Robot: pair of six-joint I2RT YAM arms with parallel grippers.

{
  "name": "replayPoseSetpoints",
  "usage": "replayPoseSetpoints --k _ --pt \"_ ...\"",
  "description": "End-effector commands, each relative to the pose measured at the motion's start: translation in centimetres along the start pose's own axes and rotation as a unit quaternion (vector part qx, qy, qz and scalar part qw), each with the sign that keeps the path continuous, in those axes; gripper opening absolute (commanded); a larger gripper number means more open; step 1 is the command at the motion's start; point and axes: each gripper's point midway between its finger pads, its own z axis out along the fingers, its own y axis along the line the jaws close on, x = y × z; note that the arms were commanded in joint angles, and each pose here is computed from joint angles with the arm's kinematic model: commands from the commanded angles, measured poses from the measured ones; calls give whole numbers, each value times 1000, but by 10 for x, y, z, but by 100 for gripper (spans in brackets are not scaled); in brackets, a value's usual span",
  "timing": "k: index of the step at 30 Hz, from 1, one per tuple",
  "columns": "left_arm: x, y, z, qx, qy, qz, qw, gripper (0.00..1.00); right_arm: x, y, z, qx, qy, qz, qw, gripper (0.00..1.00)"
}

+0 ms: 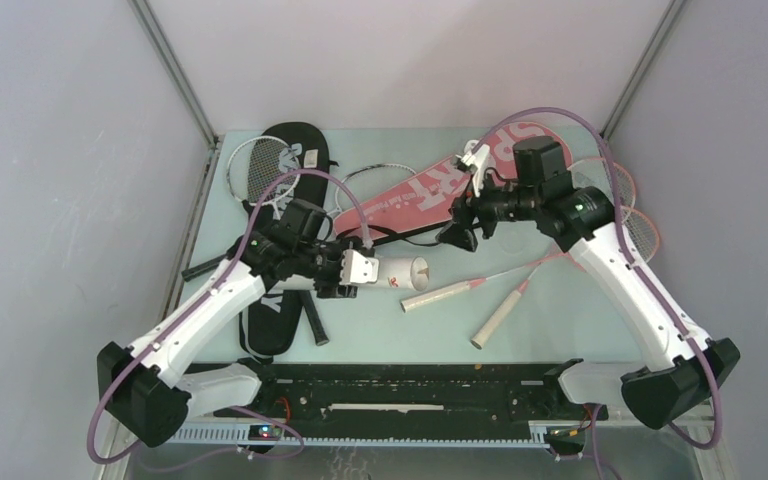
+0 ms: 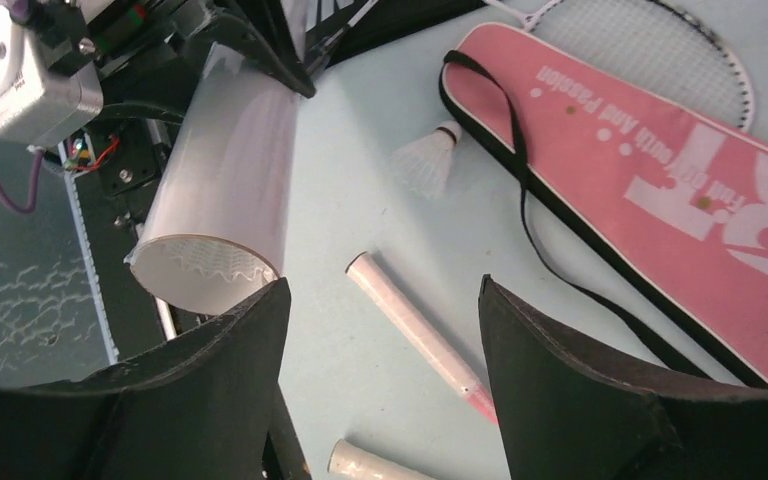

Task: Pack up the badminton gear
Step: Place the shuttlecock at the shuttle tube, then pick up the shuttlecock at the center of the board.

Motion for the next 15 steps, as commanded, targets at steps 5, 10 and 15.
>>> replayPoseSetpoints --k 5,10,15 --pt "8 -16 -24 10 38 65 997 59 -15 -35 -2 85 -28 11 996 78" --pt "20 -44 -30 45 48 67 996 60 0 -55 29 104 -1 31 994 78" --pt "28 -63 -36 63 59 64 994 60 23 -54 77 72 41 29 996 77"
